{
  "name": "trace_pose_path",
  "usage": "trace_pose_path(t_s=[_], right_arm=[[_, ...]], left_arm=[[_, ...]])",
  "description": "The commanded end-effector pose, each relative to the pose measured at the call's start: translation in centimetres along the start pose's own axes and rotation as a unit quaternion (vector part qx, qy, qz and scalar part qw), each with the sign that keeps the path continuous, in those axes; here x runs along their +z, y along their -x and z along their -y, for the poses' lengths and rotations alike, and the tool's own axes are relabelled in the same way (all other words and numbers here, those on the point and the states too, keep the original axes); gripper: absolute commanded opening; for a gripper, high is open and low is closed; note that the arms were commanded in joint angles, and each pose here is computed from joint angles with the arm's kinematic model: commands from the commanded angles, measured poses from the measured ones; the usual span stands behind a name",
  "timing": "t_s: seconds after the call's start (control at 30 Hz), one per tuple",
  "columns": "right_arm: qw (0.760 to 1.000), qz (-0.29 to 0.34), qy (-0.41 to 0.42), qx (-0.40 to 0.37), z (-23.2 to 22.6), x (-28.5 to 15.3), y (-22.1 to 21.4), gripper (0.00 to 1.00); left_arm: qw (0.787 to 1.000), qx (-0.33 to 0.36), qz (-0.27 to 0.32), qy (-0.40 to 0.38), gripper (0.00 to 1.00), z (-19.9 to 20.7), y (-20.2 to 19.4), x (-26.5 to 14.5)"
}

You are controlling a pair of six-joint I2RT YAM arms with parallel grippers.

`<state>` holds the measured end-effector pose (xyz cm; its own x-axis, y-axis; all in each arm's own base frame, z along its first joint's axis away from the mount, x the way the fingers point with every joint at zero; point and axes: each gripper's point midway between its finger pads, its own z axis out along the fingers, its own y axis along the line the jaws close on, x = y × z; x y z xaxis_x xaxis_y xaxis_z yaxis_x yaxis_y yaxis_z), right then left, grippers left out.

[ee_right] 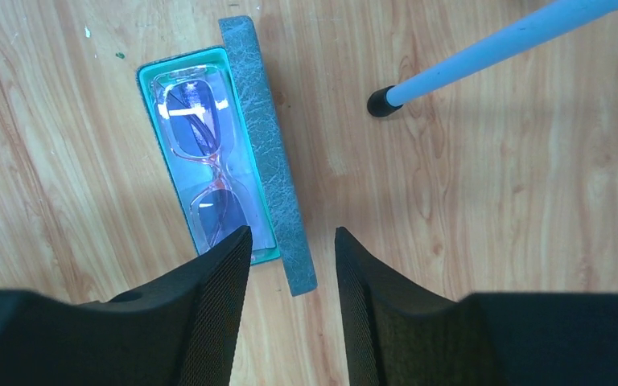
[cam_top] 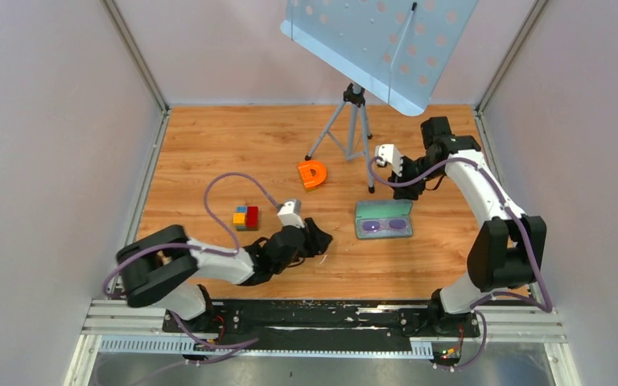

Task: Organize the sunglasses
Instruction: Close the sunglasses case at the center of the board.

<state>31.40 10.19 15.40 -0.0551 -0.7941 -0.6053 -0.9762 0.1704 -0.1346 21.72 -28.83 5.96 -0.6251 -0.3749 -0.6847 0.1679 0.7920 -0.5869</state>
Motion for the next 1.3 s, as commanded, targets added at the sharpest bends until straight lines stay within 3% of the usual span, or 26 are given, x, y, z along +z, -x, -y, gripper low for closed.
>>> trace_pose_path(t_s=[0.0, 0.17, 0.27, 0.37, 0.57, 0.67, 0.73, 1.27], right_arm=[[0.999, -0.008, 0.028, 0.021, 0.2, 0.5, -0.8, 0.46], [0.999, -0.004, 0.026, 0.034, 1.5, 1.0, -0.5, 0.39], [0.999, -0.001, 0.013, 0.045, 2.9, 1.2, -0.2, 0.36], [0.999, 0.000, -0.002, 0.054, 4.2, 1.7, -0.4, 0.34], [0.998, -0.022, -0.016, 0.059, 5.8, 3.2, -2.0, 0.31], [0.997, -0.030, -0.021, 0.065, 6.1, 4.0, -2.7, 0.31], [0.997, -0.032, -0.019, 0.068, 6.1, 4.6, -3.2, 0.31], [0.998, -0.021, 0.042, 0.048, -0.9, 5.7, -4.2, 0.31]], left_arm=[[0.967, -0.113, 0.011, -0.229, 0.44, 13.5, 0.7, 0.9], [0.942, -0.217, -0.031, -0.256, 0.18, 15.9, -3.5, 3.7], [0.928, -0.256, -0.055, -0.265, 0.12, 17.2, -5.6, 5.1], [0.931, -0.264, -0.070, -0.243, 0.08, 17.4, -7.7, 6.4], [0.944, -0.280, -0.077, -0.156, 0.07, 15.1, -9.9, 8.0], [0.947, -0.291, -0.072, -0.116, 0.17, 14.1, -10.5, 8.3], [0.946, -0.301, -0.069, -0.094, 0.16, 13.7, -10.7, 8.4], [0.927, -0.375, -0.002, 0.017, 0.12, 10.6, -10.2, 10.6]])
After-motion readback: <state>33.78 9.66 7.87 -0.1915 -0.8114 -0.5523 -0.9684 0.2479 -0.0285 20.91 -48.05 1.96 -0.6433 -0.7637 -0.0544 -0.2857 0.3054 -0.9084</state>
